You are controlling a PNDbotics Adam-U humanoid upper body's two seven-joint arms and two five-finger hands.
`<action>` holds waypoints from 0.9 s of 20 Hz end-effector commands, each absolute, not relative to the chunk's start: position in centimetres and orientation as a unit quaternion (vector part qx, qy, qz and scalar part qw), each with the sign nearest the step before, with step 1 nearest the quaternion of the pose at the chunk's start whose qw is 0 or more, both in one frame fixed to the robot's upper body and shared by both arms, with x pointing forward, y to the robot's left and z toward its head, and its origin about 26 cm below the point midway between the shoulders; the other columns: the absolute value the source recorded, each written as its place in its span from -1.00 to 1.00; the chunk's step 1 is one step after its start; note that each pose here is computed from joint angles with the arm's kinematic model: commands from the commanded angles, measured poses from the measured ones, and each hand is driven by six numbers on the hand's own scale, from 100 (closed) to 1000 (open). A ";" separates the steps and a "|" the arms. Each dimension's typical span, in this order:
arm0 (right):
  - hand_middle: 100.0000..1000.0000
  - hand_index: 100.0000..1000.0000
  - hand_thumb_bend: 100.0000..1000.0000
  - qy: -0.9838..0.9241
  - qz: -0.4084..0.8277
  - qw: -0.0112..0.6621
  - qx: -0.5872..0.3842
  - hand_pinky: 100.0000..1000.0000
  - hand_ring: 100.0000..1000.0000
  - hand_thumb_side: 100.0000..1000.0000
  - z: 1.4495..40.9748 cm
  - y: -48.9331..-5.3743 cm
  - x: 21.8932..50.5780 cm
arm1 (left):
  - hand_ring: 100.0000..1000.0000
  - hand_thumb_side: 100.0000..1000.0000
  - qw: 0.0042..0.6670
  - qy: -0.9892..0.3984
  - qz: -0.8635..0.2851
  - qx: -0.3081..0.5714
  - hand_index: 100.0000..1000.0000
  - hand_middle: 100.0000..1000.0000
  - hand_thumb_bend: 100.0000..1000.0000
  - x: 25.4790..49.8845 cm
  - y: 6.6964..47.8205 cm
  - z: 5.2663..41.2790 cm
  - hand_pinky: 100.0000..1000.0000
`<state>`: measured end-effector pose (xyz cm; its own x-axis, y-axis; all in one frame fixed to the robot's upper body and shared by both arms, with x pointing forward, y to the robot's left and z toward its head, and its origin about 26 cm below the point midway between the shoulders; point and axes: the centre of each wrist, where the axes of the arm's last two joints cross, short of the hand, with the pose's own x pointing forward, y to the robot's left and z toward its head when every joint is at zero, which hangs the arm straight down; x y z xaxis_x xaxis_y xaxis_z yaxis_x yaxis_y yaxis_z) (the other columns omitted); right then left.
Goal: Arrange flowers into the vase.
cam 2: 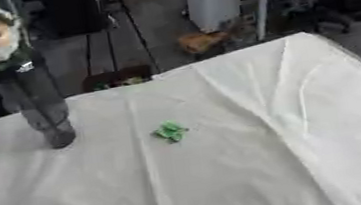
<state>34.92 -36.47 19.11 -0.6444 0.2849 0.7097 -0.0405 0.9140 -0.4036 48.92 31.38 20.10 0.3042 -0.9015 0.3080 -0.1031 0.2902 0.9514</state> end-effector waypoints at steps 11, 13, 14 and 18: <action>0.72 0.89 -0.89 -0.889 0.198 0.406 -0.073 0.57 0.65 -0.11 20.1 -36.9 34.9 | 0.59 0.64 0.621 -0.503 -0.319 0.510 0.65 0.53 1.00 48.7 31.9 21.0 0.66; 0.72 0.89 -0.89 -0.889 0.198 0.406 -0.073 0.57 0.65 -0.11 20.1 -37.0 34.9 | 0.59 0.64 0.622 -0.502 -0.318 0.509 0.65 0.53 1.00 48.7 32.0 20.9 0.66; 0.72 0.89 -0.89 -0.889 0.198 0.406 -0.073 0.57 0.65 -0.11 20.1 -37.0 34.9 | 0.59 0.64 0.623 -0.502 -0.318 0.509 0.65 0.53 1.00 48.7 32.0 20.9 0.66; 0.72 0.89 -0.90 -0.889 0.198 0.406 -0.072 0.57 0.65 -0.11 20.0 -37.0 34.9 | 0.60 0.64 0.625 -0.501 -0.318 0.507 0.65 0.53 1.00 48.7 32.0 20.8 0.66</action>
